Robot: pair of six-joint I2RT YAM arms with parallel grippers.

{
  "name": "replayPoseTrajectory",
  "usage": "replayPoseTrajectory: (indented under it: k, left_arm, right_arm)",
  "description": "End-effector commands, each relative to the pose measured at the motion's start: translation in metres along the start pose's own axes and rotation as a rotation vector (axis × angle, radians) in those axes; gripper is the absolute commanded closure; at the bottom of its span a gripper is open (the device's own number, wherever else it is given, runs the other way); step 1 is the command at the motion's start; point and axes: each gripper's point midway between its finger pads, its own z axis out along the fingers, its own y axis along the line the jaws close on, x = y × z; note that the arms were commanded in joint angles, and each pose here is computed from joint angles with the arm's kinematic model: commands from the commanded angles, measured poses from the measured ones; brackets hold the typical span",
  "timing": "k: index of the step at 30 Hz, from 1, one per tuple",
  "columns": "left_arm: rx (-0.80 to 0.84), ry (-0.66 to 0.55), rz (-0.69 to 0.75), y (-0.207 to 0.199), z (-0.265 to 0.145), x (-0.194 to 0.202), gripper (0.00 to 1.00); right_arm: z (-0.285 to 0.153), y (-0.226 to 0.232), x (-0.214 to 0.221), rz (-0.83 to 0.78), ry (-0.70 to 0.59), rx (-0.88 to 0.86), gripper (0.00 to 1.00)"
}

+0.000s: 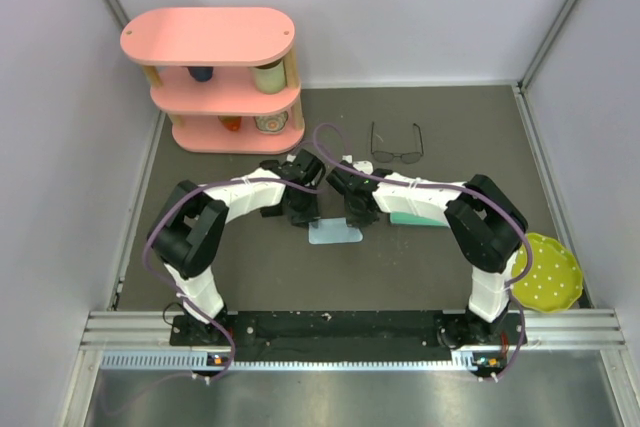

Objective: Organize the sunglasses
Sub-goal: Pick up the folded cleaning cloth from the center of the board.

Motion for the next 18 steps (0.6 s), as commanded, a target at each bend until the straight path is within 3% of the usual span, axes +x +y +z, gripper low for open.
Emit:
replayPoseTrajectory:
  k: [1, 4, 18]
  left_arm:
    - [-0.12, 0.07, 0.061, 0.018, 0.017, 0.024, 0.7]
    - [-0.119, 0.088, 0.065, 0.016, 0.02, 0.027, 0.78]
    - [-0.176, 0.064, 0.068, 0.024, 0.018, 0.022, 0.87]
  right_arm:
    - [0.019, -0.004, 0.036, 0.002, 0.111, 0.008, 1.0]
    - [0.019, -0.003, 0.035, 0.002, 0.109, 0.001, 1.0]
    - [0.017, 0.0, 0.031, -0.003, 0.096, -0.011, 1.0]
